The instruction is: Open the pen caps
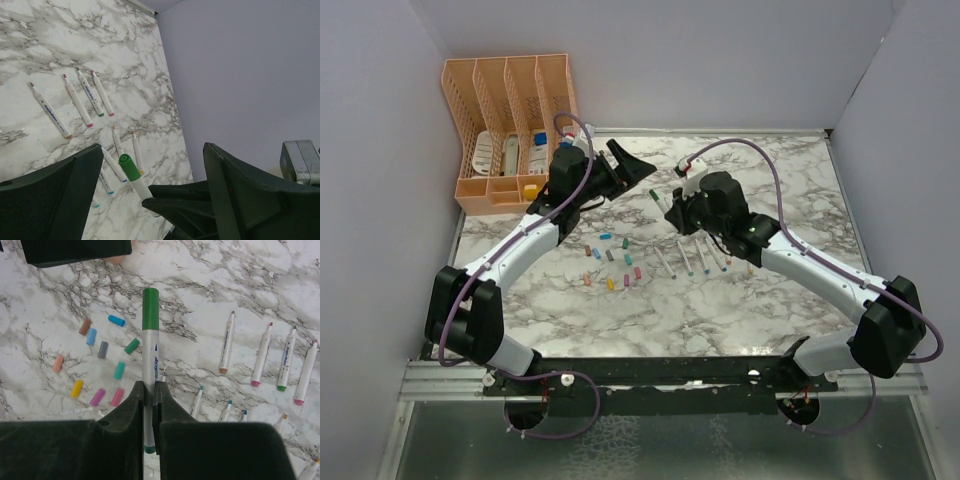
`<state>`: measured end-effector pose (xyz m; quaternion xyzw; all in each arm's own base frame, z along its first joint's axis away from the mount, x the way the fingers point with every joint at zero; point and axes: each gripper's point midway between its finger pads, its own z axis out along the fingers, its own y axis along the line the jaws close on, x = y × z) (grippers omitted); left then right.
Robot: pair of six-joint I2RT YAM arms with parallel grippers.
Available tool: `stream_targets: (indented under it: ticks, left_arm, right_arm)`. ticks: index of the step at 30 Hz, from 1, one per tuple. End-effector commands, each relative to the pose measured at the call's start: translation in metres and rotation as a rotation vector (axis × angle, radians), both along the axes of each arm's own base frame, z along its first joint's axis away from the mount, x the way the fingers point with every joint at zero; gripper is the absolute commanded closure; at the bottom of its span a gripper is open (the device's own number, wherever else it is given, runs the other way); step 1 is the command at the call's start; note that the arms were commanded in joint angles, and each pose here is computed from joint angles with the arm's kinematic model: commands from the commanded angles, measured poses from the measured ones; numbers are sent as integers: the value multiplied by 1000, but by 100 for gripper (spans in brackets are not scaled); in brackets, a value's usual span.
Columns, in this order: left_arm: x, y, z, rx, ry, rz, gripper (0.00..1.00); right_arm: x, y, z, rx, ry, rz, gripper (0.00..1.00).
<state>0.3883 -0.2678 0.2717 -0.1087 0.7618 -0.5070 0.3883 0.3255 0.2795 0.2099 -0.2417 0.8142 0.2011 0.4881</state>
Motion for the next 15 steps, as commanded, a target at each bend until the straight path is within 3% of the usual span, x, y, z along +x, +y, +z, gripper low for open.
stream_targets:
  ticks: [1, 15]
  left_arm:
    - [-14, -8, 8, -51, -17, -75, 18]
    - [-25, -20, -9, -56, 18, -120, 33]
  right_arm:
    - [1, 9, 25, 84, -43, 17, 99]
    - [5, 17, 46, 114, -74, 43, 99]
